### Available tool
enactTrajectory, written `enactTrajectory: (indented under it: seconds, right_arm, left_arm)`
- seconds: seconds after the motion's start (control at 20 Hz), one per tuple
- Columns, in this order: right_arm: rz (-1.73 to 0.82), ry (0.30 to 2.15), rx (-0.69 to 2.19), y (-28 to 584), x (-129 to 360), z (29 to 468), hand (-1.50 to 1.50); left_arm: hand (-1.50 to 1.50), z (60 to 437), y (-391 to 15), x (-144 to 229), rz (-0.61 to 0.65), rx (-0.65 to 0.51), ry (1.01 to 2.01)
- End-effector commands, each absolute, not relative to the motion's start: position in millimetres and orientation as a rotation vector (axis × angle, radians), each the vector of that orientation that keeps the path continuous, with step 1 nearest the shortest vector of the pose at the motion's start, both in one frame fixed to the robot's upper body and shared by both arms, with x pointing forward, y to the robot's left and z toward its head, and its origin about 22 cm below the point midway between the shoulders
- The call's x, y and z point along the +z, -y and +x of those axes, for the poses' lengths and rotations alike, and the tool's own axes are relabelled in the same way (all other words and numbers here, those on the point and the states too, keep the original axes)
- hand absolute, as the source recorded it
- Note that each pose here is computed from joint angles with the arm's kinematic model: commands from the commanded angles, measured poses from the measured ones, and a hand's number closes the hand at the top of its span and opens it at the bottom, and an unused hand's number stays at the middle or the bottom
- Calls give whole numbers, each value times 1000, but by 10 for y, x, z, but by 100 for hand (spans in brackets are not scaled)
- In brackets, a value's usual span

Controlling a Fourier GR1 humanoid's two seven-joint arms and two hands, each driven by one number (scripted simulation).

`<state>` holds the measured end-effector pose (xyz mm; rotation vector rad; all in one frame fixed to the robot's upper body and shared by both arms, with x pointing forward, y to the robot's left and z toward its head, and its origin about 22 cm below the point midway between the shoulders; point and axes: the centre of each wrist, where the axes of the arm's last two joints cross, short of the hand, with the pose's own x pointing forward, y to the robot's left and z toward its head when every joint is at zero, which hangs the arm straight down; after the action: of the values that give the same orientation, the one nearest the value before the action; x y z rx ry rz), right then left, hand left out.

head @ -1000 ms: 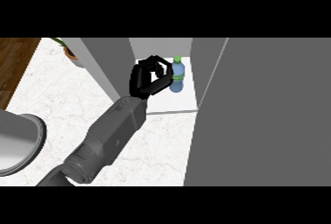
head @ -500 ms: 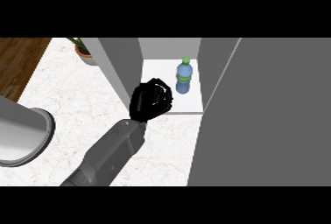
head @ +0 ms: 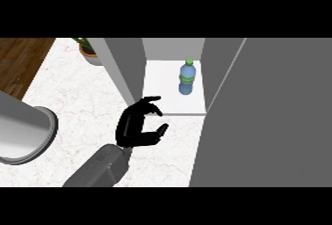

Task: Pick up the bottled water, place it into the cabinet and close the cabinet

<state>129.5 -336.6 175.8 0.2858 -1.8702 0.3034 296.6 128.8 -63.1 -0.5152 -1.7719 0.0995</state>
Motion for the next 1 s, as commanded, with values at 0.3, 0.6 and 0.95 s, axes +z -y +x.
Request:
enactTrajectory:
  seconds: [0.3, 0.6, 0.95]
  right_arm:
    - [296, 1881, 550, 2955, 2035, 1012, 150]
    - [463, 1847, 525, 2671, 1999, 1036, 150]
    - [592, 1790, 559, 2396, 1998, 1114, 150]
  left_arm:
    - [-150, 2311, -1990, -531, -577, 64, 1734]
    - [-150, 1993, -2471, -399, -464, 78, 1800]
    - [-150, 1822, -3106, -228, -285, 7, 1835]
